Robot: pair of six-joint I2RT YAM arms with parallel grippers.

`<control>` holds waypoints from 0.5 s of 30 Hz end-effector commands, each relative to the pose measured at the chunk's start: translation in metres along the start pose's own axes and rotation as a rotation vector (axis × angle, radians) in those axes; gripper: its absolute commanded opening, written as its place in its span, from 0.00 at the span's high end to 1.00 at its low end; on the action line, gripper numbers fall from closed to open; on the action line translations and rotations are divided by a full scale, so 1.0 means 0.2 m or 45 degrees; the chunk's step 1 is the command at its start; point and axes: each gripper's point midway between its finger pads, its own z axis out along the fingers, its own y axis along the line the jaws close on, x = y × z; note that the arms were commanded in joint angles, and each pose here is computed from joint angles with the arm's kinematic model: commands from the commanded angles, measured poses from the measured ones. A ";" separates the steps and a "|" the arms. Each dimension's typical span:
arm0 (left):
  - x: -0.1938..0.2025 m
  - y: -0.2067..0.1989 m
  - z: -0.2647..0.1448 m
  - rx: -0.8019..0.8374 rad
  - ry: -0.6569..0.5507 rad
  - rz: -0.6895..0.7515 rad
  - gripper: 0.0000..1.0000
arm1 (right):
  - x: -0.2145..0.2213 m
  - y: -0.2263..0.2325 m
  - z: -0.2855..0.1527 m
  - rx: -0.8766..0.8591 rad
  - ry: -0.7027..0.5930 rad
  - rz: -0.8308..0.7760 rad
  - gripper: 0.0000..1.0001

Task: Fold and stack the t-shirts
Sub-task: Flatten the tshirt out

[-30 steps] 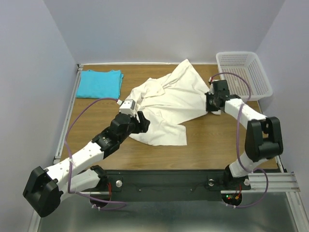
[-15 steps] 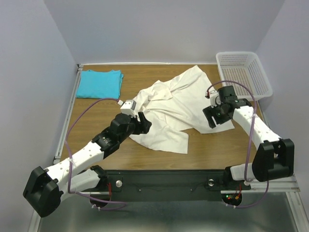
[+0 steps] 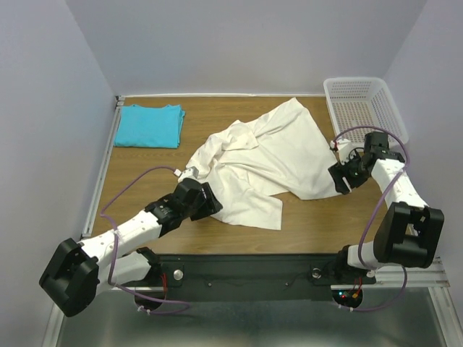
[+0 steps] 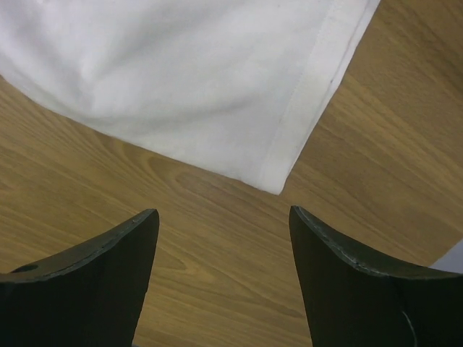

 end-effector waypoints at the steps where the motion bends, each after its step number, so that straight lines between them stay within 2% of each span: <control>1: 0.08 0.12 -0.03 -0.194 0.101 -0.170 0.34 | -0.05 -0.01 0.04 -0.066 -0.086 -0.017 0.22; 9: 0.16 0.17 -0.03 -0.239 0.141 -0.293 0.39 | -0.06 -0.03 0.09 -0.077 -0.099 0.021 0.22; 15: 0.15 0.08 0.06 -0.169 0.167 -0.345 0.40 | -0.05 -0.03 0.12 -0.091 -0.101 0.035 0.22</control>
